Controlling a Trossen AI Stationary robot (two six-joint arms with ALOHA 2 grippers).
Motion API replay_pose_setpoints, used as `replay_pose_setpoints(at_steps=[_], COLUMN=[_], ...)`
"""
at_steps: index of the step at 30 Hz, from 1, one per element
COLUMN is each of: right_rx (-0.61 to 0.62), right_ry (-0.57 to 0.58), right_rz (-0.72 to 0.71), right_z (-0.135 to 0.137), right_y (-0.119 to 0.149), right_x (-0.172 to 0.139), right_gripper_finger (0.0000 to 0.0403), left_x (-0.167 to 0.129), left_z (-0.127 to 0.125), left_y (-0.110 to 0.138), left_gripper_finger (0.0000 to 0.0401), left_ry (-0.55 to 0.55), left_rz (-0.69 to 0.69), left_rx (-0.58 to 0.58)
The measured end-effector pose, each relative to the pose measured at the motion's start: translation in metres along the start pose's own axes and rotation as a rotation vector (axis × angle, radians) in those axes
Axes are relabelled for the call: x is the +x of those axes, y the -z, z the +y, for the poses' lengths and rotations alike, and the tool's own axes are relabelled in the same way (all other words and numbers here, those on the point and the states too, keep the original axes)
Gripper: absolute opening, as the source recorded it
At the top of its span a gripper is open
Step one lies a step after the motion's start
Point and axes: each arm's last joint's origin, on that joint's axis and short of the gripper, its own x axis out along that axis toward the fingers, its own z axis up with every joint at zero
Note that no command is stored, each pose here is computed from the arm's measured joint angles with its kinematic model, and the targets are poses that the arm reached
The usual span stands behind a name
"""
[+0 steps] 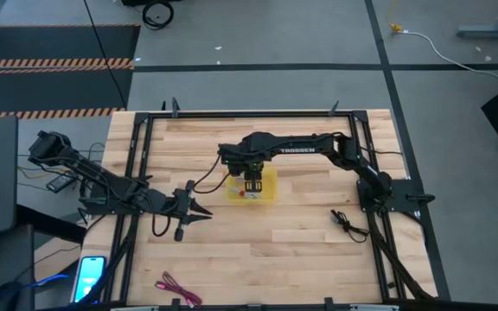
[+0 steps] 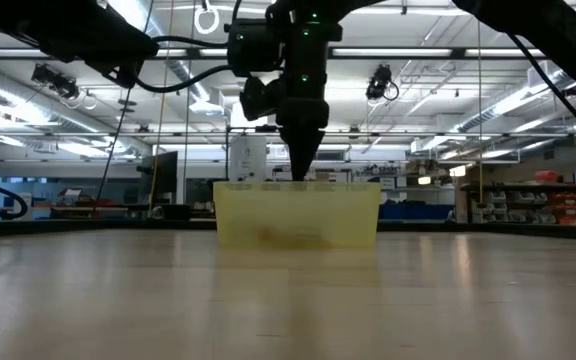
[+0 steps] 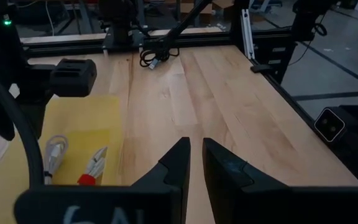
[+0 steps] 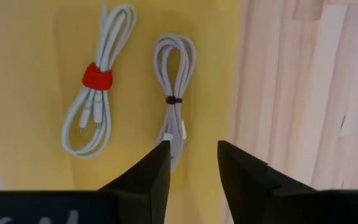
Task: Pick and place USB-C Cables
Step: Put the black charger cable into the yellow transparent bin
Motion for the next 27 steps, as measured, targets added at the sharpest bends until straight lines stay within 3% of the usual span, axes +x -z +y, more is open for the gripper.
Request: replay_pose_setpoints(at_steps=[9, 21, 27], right_rx=[0.088, 0.291, 0.383], right_ry=[0.001, 0.054, 0.048], right_rz=[0.288, 0.074, 0.124], right_z=[0.003, 0.011, 0.018], right_y=[0.036, 0.092, 0.129], right_x=[-0.027, -0.123, -0.121], right_gripper_finger=[0.0145, 0.0144, 0.0144], left_x=[0.0, 0.009, 0.015], left_z=[0.0, -0.002, -0.003], left_y=[0.0, 0.01, 0.011], left_gripper_finger=[0.005, 0.005, 0.005], left_ry=[0.0, -0.008, -0.016], left_rz=[0.003, 0.067, 0.044], left_rx=[-0.019, -0.03, -0.032])
